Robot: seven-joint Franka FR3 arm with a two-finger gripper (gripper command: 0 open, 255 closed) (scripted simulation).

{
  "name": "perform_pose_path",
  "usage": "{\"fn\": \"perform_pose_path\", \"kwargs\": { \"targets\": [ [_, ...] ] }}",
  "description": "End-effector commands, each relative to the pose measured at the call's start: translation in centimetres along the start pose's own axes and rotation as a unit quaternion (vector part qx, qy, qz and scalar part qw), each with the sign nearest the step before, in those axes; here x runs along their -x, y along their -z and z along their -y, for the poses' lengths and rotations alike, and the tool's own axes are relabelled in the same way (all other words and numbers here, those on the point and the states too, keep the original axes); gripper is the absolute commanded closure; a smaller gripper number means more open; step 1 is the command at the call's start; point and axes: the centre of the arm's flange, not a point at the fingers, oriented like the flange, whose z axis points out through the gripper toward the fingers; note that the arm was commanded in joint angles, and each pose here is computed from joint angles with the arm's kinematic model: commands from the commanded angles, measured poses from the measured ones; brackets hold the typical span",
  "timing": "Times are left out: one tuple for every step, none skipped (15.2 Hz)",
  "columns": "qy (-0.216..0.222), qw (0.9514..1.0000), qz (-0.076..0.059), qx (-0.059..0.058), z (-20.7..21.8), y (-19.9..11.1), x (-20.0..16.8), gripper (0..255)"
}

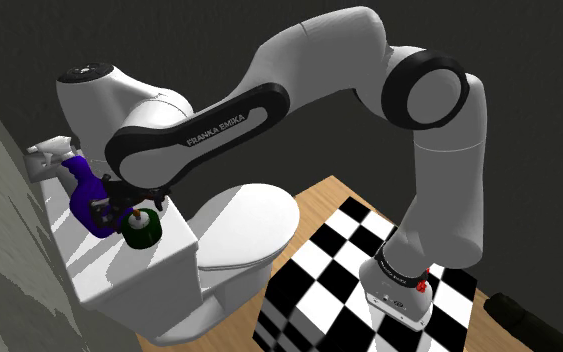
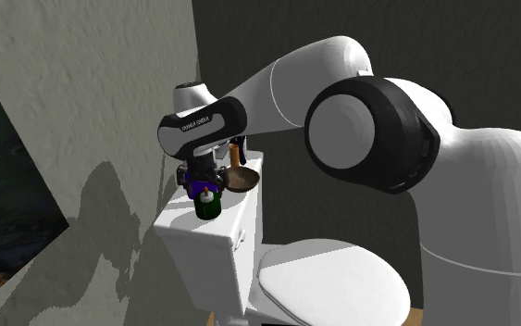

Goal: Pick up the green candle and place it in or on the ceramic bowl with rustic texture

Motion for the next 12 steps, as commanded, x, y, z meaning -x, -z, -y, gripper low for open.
{"fn": "perform_pose_path", "kwargs": {
  "targets": [
    [0.0, 1.0, 0.0, 0.0, 0.0, 0.0, 0.0, 255],
    [0.0, 1.0, 0.0, 0.0, 0.0, 0.0, 0.0, 255],
    [0.0, 1.0, 0.0, 0.0, 0.0, 0.0, 0.0, 255],
    [0.0, 1.0, 0.0, 0.0, 0.0, 0.0, 0.0, 255],
    [0.0, 1.0, 0.0, 0.0, 0.0, 0.0, 0.0, 255],
    [0.0, 1.0, 0.0, 0.0, 0.0, 0.0, 0.0, 255],
    [0.0, 1.0, 0.0, 0.0, 0.0, 0.0, 0.0, 255],
    [0.0, 1.0, 0.0, 0.0, 0.0, 0.0, 0.0, 255],
    [0.0, 1.0, 0.0, 0.0, 0.0, 0.0, 0.0, 255],
    [0.0, 1.0, 0.0, 0.0, 0.0, 0.0, 0.0, 255],
    [0.0, 1.0, 0.0, 0.0, 0.0, 0.5, 0.0, 255],
    [0.0, 1.0, 0.0, 0.0, 0.0, 1.1, 0.0, 255]
  ]
}}
